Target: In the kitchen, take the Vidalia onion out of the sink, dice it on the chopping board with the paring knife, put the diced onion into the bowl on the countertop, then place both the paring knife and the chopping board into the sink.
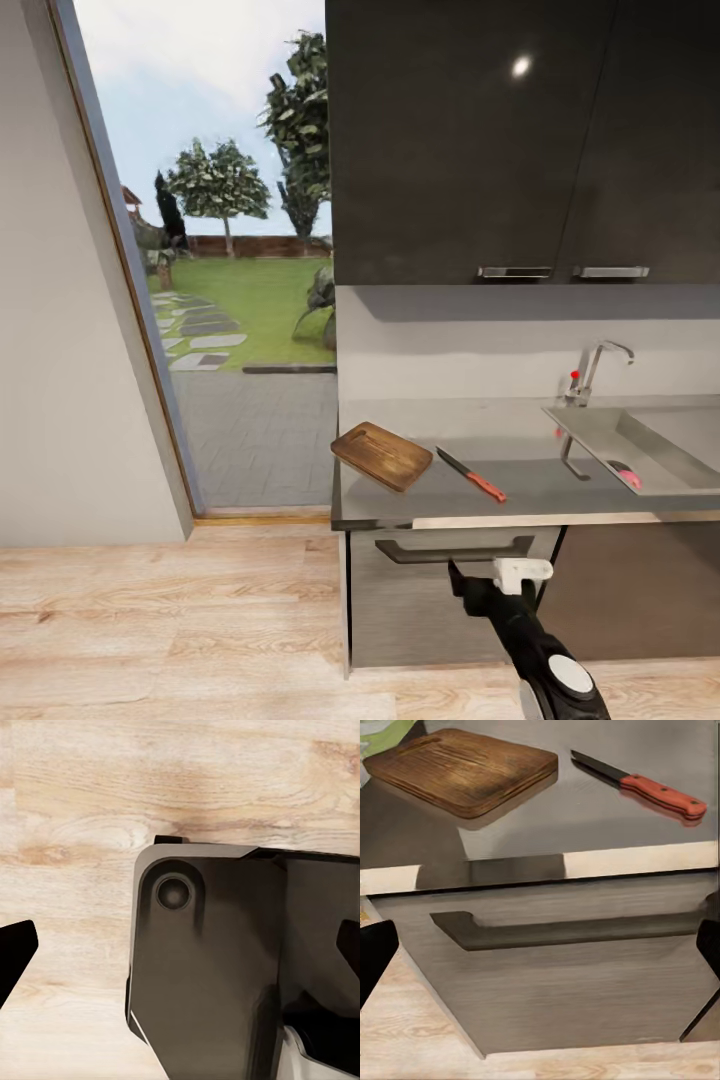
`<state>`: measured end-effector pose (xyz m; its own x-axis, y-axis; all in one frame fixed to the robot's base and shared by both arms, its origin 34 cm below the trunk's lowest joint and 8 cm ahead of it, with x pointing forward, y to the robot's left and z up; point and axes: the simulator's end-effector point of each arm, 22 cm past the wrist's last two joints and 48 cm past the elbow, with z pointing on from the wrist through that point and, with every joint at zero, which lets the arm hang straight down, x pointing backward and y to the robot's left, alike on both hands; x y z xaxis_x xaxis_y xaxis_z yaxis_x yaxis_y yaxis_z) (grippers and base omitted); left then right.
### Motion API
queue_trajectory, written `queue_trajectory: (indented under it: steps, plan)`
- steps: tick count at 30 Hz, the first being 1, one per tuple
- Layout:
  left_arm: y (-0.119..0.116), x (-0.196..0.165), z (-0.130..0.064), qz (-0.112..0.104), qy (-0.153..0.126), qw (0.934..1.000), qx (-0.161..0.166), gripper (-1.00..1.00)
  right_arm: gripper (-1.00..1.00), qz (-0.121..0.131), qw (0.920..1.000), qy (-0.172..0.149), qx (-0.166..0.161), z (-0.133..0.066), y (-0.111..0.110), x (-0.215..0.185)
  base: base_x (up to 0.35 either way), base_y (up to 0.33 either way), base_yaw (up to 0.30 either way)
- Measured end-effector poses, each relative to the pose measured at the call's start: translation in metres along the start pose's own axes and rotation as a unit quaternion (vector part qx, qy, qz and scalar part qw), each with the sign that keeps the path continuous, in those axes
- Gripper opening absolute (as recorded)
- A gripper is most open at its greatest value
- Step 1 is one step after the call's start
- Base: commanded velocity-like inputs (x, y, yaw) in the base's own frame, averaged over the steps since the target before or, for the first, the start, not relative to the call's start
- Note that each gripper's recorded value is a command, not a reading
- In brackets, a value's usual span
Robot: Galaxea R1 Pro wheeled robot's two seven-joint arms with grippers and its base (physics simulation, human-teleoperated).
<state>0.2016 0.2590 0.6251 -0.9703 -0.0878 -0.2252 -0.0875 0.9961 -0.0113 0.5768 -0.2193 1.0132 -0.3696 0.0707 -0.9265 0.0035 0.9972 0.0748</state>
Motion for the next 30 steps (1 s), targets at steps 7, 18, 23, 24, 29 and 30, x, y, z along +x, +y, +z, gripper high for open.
queue_trajectory:
  steps: [7,18,23,24,29,30]
  plan:
    - [0.0,0.0,0.0,0.0,0.001,1.0,0.0,1.0,1.0,0.029,0.9988,-0.027,0.028,0.007,0.008,-0.038,0.0,0.0,0.0]
    - [-0.004,0.001,0.0,0.0,0.001,1.0,0.002,1.0,1.0,0.005,0.9965,-0.06,0.057,0.041,0.036,-0.191,0.0,0.0,0.0]
    - [-0.004,0.001,0.0,0.0,0.001,1.0,0.002,1.0,1.0,-0.011,0.9969,-0.049,0.06,0.056,0.041,-0.225,0.014,0.0,0.0]
    - [-0.004,0.001,0.0,0.0,0.001,1.0,0.002,1.0,1.0,-0.015,0.9972,-0.044,0.06,0.063,0.043,-0.23,0.096,0.0,0.0]
    - [-0.004,0.001,0.0,0.0,0.001,1.0,0.002,1.0,1.0,-0.039,0.9975,-0.001,0.059,0.102,0.052,-0.234,0.199,0.0,0.0]
    - [-0.004,0.001,0.0,0.0,0.001,1.0,0.002,1.0,1.0,-0.048,0.997,0.015,0.058,0.115,0.056,-0.235,0.3,0.0,0.0]
